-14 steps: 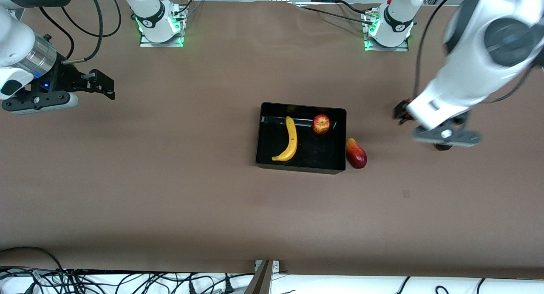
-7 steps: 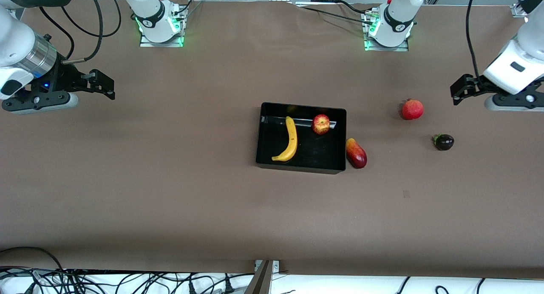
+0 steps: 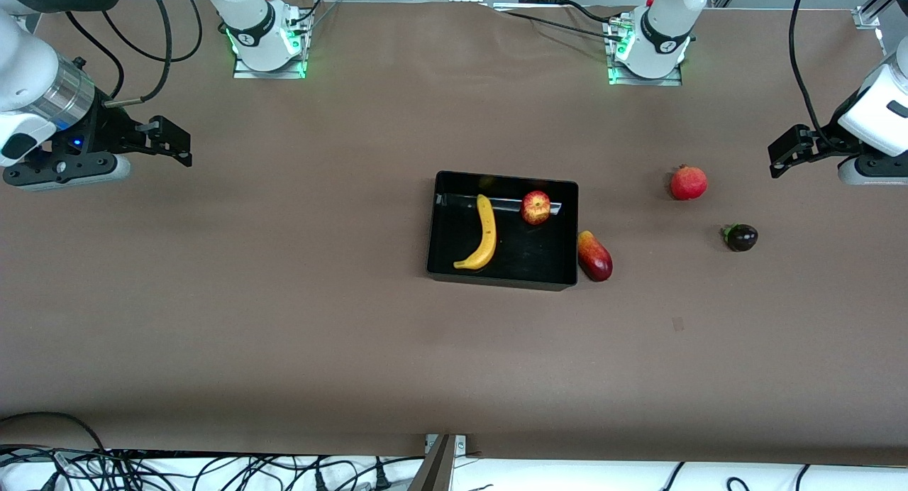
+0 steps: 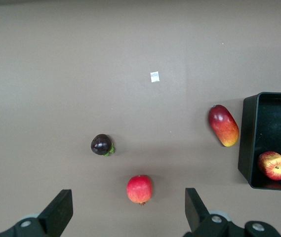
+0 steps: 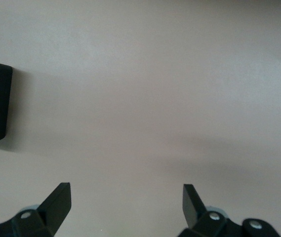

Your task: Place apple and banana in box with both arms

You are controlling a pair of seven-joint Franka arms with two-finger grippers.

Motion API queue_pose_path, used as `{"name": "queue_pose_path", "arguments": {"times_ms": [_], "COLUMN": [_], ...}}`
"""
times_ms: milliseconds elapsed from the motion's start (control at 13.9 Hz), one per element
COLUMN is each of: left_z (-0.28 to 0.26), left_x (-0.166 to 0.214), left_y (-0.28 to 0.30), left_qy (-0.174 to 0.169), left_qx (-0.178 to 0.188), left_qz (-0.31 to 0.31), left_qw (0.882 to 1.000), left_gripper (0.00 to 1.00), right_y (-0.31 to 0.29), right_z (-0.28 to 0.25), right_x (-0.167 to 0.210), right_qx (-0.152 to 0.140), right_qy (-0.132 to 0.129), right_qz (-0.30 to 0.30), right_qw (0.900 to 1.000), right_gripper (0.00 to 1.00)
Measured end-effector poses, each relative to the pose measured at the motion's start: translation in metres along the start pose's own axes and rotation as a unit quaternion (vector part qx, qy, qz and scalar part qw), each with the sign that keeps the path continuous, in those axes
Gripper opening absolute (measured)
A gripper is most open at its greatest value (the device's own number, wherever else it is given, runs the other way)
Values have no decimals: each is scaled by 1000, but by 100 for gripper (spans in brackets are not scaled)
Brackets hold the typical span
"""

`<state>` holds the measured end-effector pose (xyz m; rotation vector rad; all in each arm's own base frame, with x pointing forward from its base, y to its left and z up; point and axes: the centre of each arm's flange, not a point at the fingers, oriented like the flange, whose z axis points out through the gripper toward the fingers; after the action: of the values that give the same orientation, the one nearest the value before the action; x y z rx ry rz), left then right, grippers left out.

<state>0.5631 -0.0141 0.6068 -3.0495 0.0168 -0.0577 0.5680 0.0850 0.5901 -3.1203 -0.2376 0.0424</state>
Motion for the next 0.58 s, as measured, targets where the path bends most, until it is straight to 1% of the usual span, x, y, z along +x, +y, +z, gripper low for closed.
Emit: {"name": "queue_pose_path", "arguments": {"times_ms": [216,577], "left_z": [-5,-7], "left_x": [-3,-7], "left_y": [-12,-15], "left_qy": [4,4], "left_qx": [-10,-11], "left_qz": [-13,-16], "left_qw": [1000,1000], "left_gripper": [100,100], "right_y": [0,0], "right_z": [0,0], "right_x": [0,0], "right_qx": [0,0], "right_qy": [0,0], "right_qz": [0,0], "right_qw": [1000,1000], "right_gripper": [100,100]}}
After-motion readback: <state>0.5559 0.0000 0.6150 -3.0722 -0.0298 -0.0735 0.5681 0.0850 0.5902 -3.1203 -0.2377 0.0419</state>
